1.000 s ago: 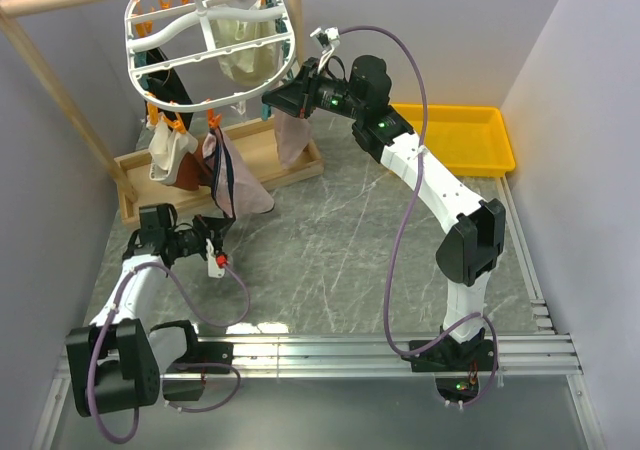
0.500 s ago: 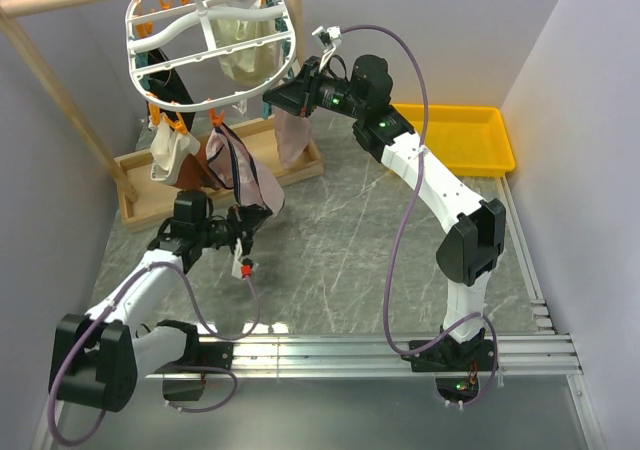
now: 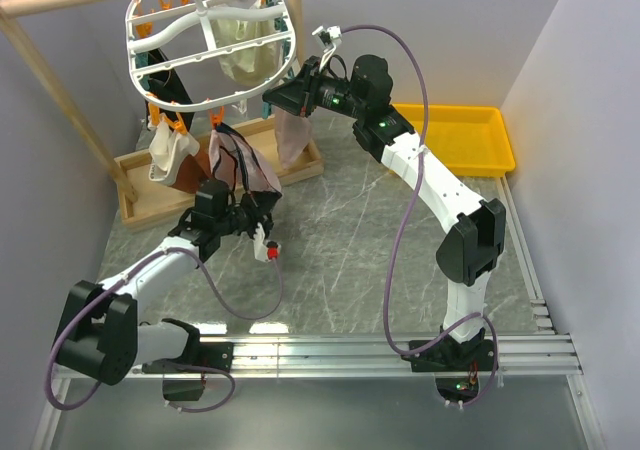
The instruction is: Clip the underwear to the hanger
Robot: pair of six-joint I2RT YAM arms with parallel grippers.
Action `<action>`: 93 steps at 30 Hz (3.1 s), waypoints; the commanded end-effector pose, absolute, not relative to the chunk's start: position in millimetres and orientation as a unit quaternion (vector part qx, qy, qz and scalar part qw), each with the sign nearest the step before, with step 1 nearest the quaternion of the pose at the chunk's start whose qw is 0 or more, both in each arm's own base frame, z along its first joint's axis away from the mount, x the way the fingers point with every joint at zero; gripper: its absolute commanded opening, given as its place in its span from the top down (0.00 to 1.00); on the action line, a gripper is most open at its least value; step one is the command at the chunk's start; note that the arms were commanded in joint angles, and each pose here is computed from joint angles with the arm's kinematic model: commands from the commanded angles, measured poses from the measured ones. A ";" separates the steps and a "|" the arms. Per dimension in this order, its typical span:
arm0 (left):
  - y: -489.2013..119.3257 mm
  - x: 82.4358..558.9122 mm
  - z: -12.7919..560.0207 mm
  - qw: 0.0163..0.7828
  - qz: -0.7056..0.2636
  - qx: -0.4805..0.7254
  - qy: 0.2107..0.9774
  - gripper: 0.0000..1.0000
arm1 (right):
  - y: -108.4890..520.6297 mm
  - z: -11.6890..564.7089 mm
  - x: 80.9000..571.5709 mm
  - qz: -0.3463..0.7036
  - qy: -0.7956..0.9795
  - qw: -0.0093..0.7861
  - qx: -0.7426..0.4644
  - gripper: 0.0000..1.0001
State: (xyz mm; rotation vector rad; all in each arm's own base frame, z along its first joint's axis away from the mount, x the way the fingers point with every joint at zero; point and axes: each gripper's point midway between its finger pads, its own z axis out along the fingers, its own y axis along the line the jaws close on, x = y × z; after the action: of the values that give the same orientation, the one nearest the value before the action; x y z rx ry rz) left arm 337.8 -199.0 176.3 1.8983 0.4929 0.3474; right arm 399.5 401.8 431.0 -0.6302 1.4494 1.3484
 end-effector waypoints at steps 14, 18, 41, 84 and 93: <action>-171.0 309.8 203.0 0.491 0.134 0.814 0.280 0.57 | 395.5 449.4 396.6 0.562 0.578 0.526 -0.270 1.00; -159.7 293.8 215.9 0.471 0.130 0.821 0.296 0.36 | 394.2 448.5 397.7 0.561 0.579 0.527 -0.269 1.00; -138.5 326.1 214.6 0.421 0.280 0.845 0.176 0.01 | 395.7 450.5 399.0 0.566 0.576 0.526 -0.267 1.00; -167.8 338.8 218.3 0.446 0.274 0.851 0.033 0.01 | 389.6 443.3 404.0 0.571 0.579 0.520 -0.261 1.00; -171.6 338.7 223.6 0.438 0.263 0.859 0.022 0.01 | 389.7 441.4 402.7 0.572 0.579 0.518 -0.263 1.00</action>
State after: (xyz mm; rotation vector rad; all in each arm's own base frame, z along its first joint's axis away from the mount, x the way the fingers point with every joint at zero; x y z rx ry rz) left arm 337.8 -152.4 186.3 2.0274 0.6165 0.3745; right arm 402.7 396.6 430.8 -0.6264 1.4298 1.3748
